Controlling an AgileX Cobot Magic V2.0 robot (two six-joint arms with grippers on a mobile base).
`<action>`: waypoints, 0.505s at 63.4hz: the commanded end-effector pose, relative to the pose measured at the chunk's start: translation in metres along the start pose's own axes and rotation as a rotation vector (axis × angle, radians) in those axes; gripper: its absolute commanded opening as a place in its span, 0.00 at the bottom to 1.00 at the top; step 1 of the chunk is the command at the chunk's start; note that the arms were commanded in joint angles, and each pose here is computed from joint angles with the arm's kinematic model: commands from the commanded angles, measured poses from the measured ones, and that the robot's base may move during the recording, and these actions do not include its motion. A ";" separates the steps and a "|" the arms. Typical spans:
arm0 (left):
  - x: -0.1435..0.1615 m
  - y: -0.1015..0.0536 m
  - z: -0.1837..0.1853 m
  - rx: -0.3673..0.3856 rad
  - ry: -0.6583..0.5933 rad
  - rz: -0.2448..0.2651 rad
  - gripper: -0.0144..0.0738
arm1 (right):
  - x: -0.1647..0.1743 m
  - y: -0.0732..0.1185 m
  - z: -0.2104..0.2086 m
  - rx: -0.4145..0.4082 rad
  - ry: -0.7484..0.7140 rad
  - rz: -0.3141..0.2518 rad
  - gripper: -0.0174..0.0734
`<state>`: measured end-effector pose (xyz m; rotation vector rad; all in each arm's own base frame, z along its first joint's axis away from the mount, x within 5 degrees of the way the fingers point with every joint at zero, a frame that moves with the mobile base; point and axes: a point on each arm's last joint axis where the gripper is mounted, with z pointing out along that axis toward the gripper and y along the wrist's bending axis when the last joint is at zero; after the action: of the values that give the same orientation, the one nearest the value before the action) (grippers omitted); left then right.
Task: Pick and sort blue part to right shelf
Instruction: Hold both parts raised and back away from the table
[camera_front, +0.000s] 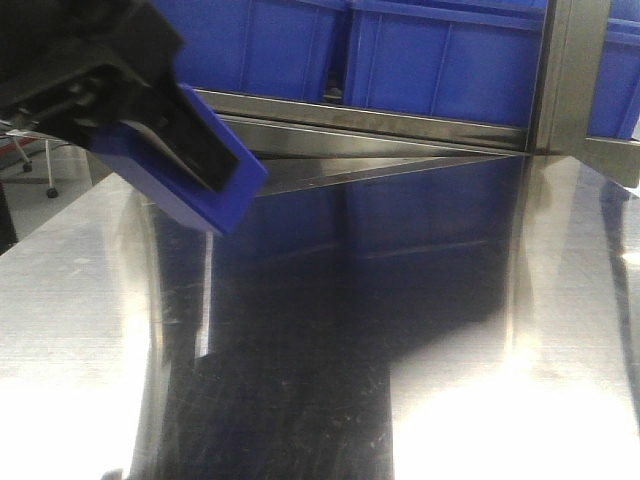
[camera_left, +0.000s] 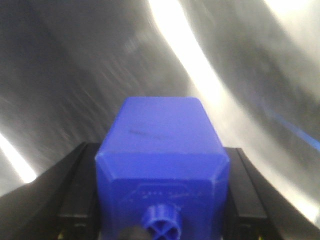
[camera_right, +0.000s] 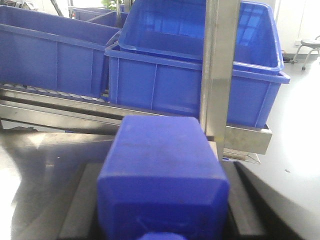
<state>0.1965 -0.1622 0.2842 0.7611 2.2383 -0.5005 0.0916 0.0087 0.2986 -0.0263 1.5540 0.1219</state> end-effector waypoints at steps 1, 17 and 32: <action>-0.009 0.007 -0.026 -0.054 -0.257 -0.030 0.60 | -0.018 0.000 -0.001 0.009 -0.113 -0.008 0.59; 0.024 0.029 -0.070 -0.199 -0.494 -0.087 0.60 | -0.018 0.000 -0.001 0.009 -0.113 -0.008 0.59; 0.057 0.043 -0.106 -0.341 -0.612 -0.152 0.60 | -0.018 0.000 -0.001 0.009 -0.113 -0.008 0.59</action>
<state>0.1452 -0.0642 0.2890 0.3194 1.8942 -0.3694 0.0916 0.0087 0.2986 -0.0263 1.5540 0.1219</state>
